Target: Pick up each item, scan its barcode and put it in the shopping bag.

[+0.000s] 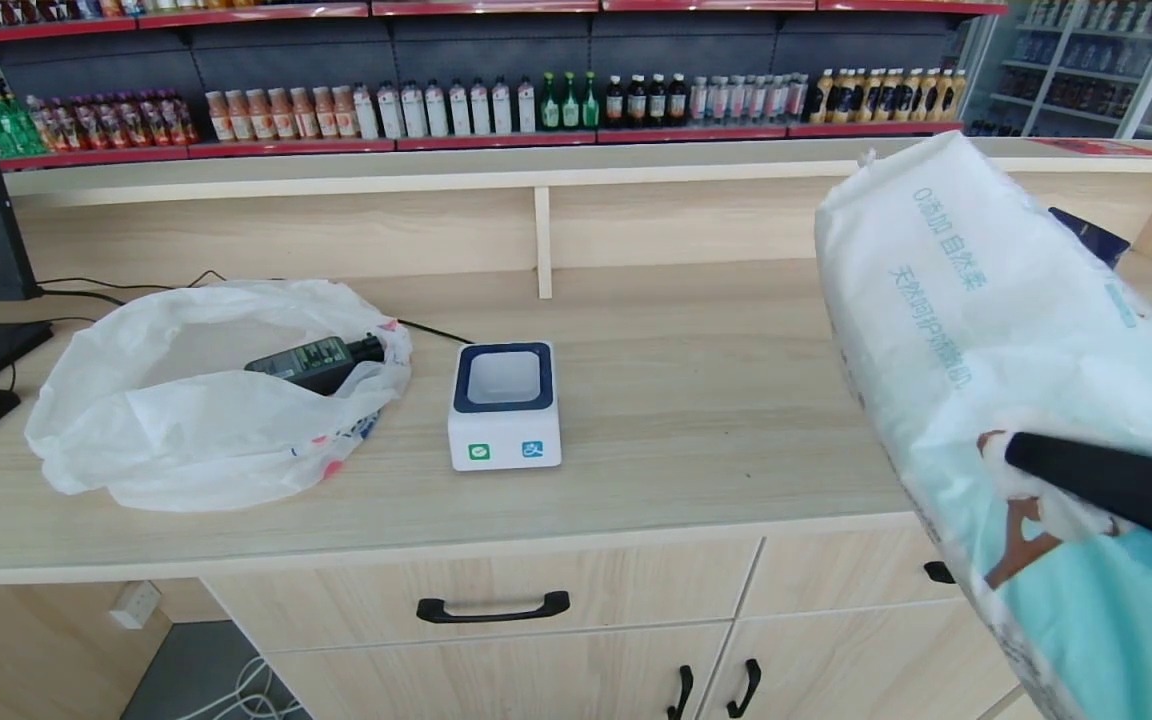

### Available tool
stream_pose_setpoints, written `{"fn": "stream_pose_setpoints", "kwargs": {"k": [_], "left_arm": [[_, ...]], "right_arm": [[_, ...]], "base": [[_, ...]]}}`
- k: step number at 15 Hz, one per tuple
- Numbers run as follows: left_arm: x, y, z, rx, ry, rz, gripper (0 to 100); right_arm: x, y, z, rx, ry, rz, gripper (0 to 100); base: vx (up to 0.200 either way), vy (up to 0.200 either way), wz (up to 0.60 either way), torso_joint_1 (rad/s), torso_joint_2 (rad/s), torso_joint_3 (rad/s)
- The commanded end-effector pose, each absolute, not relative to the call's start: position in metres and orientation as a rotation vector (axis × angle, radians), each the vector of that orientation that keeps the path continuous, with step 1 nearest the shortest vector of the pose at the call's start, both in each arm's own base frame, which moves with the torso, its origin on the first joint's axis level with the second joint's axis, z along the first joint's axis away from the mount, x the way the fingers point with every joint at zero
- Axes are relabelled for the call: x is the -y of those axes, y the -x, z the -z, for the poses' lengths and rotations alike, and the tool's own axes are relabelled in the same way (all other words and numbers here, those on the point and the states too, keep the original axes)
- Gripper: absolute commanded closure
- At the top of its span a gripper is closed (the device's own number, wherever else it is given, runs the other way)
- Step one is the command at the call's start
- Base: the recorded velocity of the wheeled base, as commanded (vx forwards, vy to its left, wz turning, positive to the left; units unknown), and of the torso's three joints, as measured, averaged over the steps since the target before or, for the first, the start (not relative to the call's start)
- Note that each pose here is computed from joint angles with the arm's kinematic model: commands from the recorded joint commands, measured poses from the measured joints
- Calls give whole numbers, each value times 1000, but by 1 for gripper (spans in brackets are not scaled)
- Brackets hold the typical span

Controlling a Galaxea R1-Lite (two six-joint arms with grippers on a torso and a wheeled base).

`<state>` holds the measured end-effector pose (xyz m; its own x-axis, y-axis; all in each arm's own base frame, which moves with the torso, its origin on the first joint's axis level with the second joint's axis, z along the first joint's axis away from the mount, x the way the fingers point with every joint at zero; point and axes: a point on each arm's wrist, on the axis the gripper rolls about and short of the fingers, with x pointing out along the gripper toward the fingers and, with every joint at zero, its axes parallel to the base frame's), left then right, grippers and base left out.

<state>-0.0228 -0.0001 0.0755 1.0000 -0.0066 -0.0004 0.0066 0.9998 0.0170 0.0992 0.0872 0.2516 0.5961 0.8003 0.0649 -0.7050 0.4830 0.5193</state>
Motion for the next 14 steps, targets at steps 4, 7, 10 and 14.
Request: {"fn": "stream_pose_setpoints", "kwargs": {"k": [4, 7, 10, 14], "left_arm": [[0, 23, -75, 0, -17, 6, 0], [0, 23, -75, 0, -17, 6, 0], [0, 23, -75, 0, -17, 6, 0], [0, 23, -75, 0, -17, 6, 0]], "right_arm": [[-106, -111, -260, -424, -1074, -1121, 100], [-126, -135, -251, -546, -1250, -1089, 100], [-143, -166, -241, -681, -1466, -1029, 100], [-122, -164, -242, -886, -1650, -1113, 100]], "base": [[0, 0, 0, 0, 0, 0], [0, 0, 0, 0, 0, 0], [0, 0, 0, 0, 0, 0], [0, 0, 0, 0, 0, 0]]}}
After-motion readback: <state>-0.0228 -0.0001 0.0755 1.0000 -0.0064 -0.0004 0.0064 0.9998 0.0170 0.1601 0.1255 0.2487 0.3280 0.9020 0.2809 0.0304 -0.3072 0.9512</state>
